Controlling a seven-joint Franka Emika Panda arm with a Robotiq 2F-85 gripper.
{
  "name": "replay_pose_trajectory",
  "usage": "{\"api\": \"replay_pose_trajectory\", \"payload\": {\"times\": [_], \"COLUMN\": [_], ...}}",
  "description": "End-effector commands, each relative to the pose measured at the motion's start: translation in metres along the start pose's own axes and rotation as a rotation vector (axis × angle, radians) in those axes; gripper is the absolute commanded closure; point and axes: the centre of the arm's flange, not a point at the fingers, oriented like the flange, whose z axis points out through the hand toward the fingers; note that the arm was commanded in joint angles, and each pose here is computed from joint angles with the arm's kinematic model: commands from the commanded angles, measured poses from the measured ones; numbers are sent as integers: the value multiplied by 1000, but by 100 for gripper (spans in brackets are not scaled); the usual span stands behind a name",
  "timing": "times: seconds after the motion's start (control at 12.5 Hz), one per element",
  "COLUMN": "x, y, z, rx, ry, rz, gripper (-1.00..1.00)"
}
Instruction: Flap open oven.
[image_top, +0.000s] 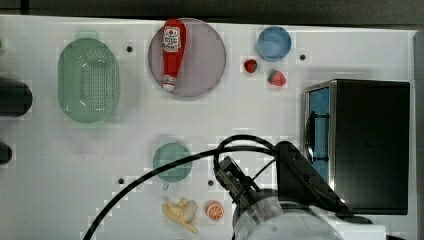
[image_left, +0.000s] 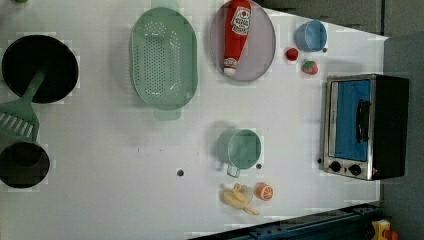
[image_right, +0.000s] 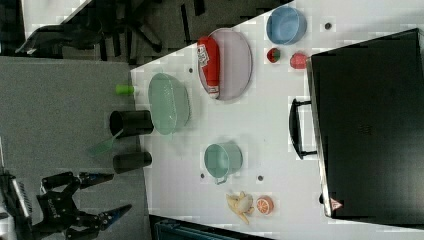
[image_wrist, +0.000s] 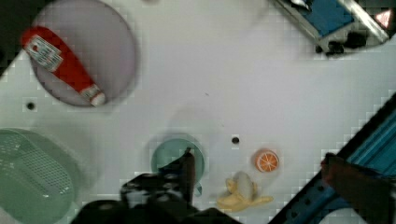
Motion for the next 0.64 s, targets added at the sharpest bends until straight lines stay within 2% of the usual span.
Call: {"api": "replay_pose_trajectory", "payload": {"times": [0.08, 0.32, 0.4, 0.64], "x": [16, 27, 33, 58], "y": [-19, -11, -6, 8], "z": [56, 60, 64, 83], "rx": [-90, -90, -91, -94], "ry": [-85, -95, -103, -146], "rz": [-46, -22, -8, -92], "gripper": [-15, 55, 65, 65]}}
